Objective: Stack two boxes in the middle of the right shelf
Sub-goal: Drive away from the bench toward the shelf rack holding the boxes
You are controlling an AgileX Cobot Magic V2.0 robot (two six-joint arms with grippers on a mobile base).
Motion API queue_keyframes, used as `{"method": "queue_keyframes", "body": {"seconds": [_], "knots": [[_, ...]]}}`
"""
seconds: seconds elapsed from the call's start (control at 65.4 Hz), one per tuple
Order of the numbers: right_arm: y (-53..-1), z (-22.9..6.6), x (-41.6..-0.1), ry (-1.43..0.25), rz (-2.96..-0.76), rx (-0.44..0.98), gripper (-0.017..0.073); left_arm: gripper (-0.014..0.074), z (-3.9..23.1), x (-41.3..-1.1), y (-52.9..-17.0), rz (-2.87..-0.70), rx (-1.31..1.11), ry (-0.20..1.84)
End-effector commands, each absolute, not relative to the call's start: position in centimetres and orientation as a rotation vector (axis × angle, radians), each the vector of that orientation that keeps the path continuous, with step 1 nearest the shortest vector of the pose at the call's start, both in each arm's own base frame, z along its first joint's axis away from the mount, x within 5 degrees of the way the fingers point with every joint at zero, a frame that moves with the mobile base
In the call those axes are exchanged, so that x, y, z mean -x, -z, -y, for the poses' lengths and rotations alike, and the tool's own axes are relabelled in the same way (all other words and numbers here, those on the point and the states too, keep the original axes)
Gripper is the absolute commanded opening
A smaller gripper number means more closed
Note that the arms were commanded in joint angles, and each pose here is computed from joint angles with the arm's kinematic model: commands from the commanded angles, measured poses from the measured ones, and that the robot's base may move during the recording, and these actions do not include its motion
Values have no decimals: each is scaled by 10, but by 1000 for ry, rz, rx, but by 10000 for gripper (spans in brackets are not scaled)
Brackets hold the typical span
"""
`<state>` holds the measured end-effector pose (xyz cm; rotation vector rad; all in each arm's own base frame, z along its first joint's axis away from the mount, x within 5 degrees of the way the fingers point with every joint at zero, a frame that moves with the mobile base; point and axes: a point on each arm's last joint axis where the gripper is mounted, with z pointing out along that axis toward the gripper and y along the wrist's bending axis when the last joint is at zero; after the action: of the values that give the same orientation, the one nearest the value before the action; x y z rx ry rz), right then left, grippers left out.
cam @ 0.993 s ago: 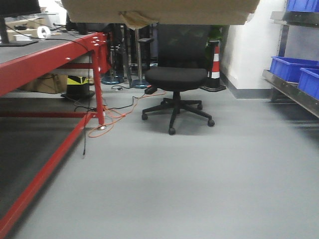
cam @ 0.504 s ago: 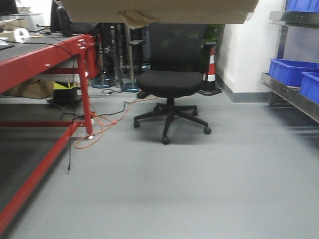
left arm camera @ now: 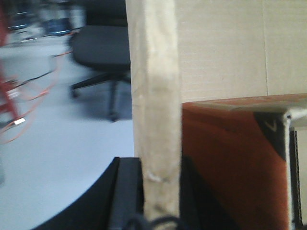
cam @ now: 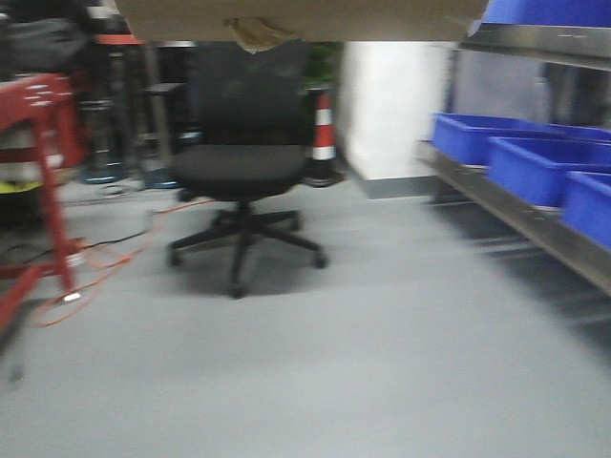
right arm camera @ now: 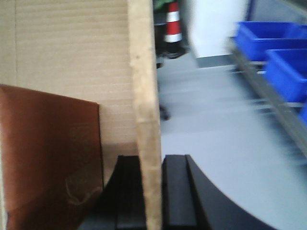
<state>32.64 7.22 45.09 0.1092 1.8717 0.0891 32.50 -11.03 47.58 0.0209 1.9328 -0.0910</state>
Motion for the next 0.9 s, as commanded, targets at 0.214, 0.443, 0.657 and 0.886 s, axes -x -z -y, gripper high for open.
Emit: {"method": "queue_keyframes", "body": {"seconds": [0.214, 0.443, 0.657, 0.886], "knots": [[-473, -73, -327, -135, -1679, -27, -162, -111, 106, -317, -491, -1857, -17, 115], [-481, -78, -327, -184, -1593, 15, -162, -111, 106, -317, -491, -1856, -18, 112], [-483, -79, -327, -195, -1575, 23, -162, -111, 106, -317, -491, -1855, -18, 109], [-483, -79, -327, -195, -1575, 23, -162, -111, 105, -317, -491, -1852, -21, 100]]}}
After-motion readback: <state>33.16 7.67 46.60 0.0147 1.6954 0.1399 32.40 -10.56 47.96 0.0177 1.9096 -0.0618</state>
